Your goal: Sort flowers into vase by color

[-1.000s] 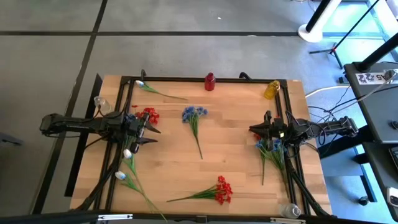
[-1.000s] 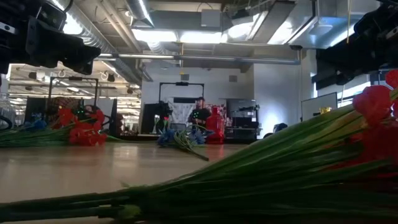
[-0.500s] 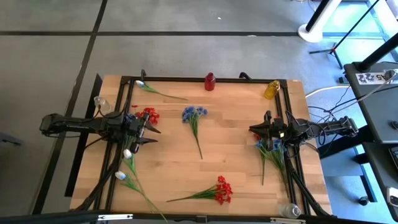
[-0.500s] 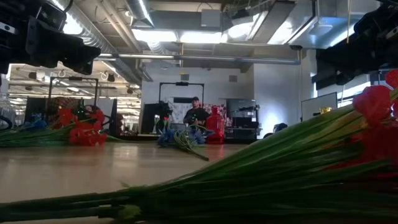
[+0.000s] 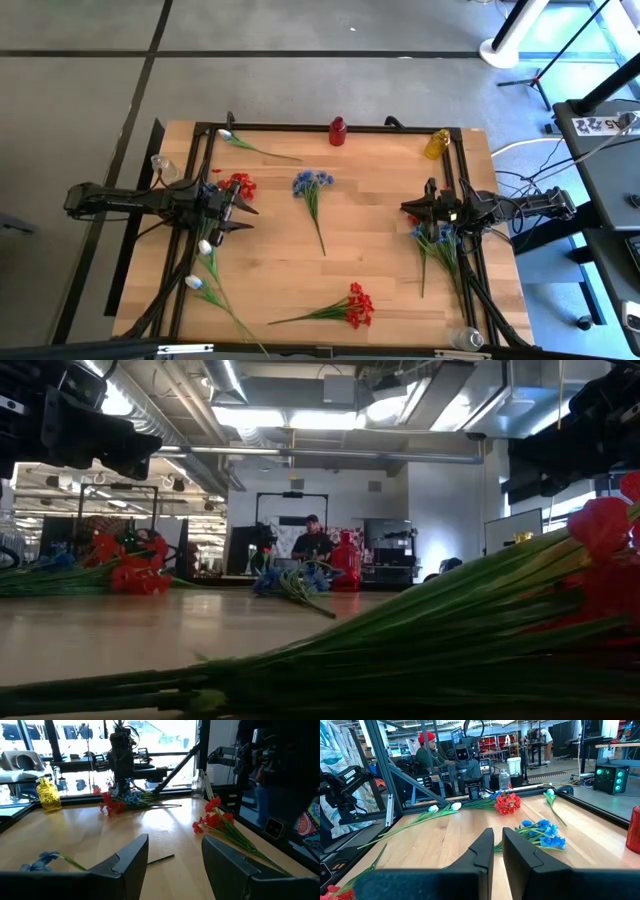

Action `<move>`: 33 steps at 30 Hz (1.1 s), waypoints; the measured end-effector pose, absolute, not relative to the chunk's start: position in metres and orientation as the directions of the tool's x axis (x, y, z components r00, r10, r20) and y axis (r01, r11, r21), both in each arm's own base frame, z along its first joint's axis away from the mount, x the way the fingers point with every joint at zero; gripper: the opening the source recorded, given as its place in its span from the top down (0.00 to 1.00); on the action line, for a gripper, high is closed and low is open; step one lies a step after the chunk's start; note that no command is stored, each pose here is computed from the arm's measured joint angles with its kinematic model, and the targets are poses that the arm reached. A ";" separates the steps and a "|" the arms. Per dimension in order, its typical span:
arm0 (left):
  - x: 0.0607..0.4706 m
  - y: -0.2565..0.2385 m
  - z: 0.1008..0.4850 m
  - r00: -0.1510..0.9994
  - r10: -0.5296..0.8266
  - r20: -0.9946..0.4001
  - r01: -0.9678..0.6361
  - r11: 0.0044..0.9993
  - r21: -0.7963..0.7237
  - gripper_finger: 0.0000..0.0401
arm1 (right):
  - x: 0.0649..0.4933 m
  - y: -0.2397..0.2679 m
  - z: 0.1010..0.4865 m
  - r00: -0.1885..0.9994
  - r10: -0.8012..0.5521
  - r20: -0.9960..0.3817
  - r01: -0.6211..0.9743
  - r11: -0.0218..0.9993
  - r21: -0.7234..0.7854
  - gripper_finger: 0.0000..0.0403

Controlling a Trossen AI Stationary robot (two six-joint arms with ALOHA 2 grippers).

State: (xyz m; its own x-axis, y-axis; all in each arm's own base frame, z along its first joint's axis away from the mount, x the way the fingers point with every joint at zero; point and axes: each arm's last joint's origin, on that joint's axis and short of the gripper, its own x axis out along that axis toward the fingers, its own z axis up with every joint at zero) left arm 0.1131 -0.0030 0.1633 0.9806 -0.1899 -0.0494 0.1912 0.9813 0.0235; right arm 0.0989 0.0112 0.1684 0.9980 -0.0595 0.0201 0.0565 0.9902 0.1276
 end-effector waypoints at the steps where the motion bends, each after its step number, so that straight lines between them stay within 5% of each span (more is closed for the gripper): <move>1: 0.113 -0.003 0.163 0.980 -0.190 -0.050 0.192 0.981 0.024 0.55 | 0.099 0.011 0.168 0.998 -0.060 0.020 0.057 0.990 0.128 0.90; 4: 0.113 -0.003 0.163 0.981 -0.190 -0.050 0.191 0.981 0.024 0.55 | 0.099 0.010 0.172 0.993 -0.099 0.057 0.089 0.984 0.152 0.90; 9: 0.113 -0.003 0.163 0.981 -0.190 -0.049 0.192 0.981 0.024 0.55 | 0.097 0.011 0.187 0.979 -0.055 0.197 -0.032 0.911 0.412 0.90; 14: 0.113 -0.003 0.163 0.980 -0.190 -0.049 0.192 0.981 0.023 0.55 | 0.108 0.018 0.177 0.993 0.115 -0.041 -0.092 0.926 0.366 0.90; 21: 0.113 -0.003 0.163 0.981 -0.190 -0.049 0.191 0.981 0.024 0.55 | 0.140 0.019 0.174 0.944 -0.081 -0.319 0.229 0.858 0.459 0.90; 29: 0.113 -0.003 0.163 0.981 -0.190 -0.049 0.191 0.981 0.024 0.55 | 0.184 0.027 0.199 0.944 -0.070 -0.322 0.303 0.568 0.765 0.90; 33: 0.113 -0.003 0.163 0.981 -0.190 -0.049 0.191 0.981 0.024 0.55 | 0.200 0.029 0.205 0.931 -0.069 -0.359 0.335 0.557 0.760 0.90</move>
